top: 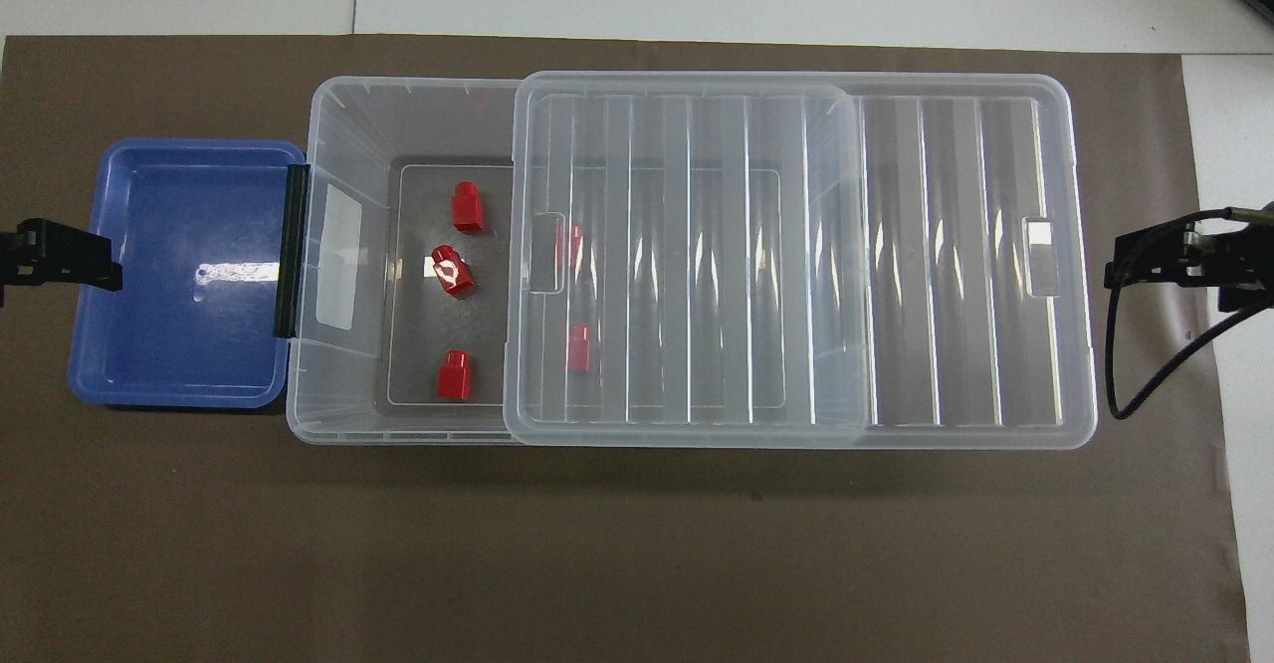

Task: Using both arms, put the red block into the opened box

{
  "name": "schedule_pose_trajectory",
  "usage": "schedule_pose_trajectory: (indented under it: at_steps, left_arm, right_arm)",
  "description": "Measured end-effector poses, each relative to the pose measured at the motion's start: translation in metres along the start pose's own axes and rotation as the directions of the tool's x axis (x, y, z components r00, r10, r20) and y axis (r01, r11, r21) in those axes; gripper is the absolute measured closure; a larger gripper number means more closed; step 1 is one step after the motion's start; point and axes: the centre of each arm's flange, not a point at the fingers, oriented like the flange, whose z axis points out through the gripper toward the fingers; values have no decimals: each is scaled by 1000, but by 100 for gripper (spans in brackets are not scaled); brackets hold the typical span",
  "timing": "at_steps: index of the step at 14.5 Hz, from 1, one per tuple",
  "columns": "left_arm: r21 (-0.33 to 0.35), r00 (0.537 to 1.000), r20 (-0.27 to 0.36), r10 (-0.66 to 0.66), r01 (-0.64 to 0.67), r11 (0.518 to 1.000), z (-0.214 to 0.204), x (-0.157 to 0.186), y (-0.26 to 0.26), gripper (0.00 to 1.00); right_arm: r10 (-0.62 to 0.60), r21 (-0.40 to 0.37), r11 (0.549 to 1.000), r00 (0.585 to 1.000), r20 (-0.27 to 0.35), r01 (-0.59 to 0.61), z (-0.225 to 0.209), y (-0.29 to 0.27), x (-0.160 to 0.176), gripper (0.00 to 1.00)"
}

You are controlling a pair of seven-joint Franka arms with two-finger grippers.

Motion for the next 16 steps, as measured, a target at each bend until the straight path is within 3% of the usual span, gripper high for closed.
schedule_pose_trajectory:
  at_steps: [6, 7, 13, 15, 16]
  left_arm:
    - [0, 1000, -1, -4, 4, 1000, 0, 0, -2, 0]
    - [0, 1000, -1, -5, 5, 1000, 0, 0, -3, 0]
    - [0, 1000, -1, -6, 6, 1000, 0, 0, -3, 0]
    - [0, 1000, -2, -6, 6, 1000, 0, 0, -3, 0]
    - [0, 1000, -2, -5, 5, 1000, 0, 0, -3, 0]
  right_arm:
    - [-29, 2, 1000, 999, -14, 29, 3, -1, 2, 0]
    - [-59, 3, 998, 998, -19, 60, 5, 0, 3, 7]
    - [-197, -6, 980, 977, -77, 197, 27, 44, 20, 74]
    - [-300, -23, 954, 949, -102, 299, 51, 60, 31, 96]
    - [-357, -33, 934, 927, -115, 356, 64, 68, 39, 99]
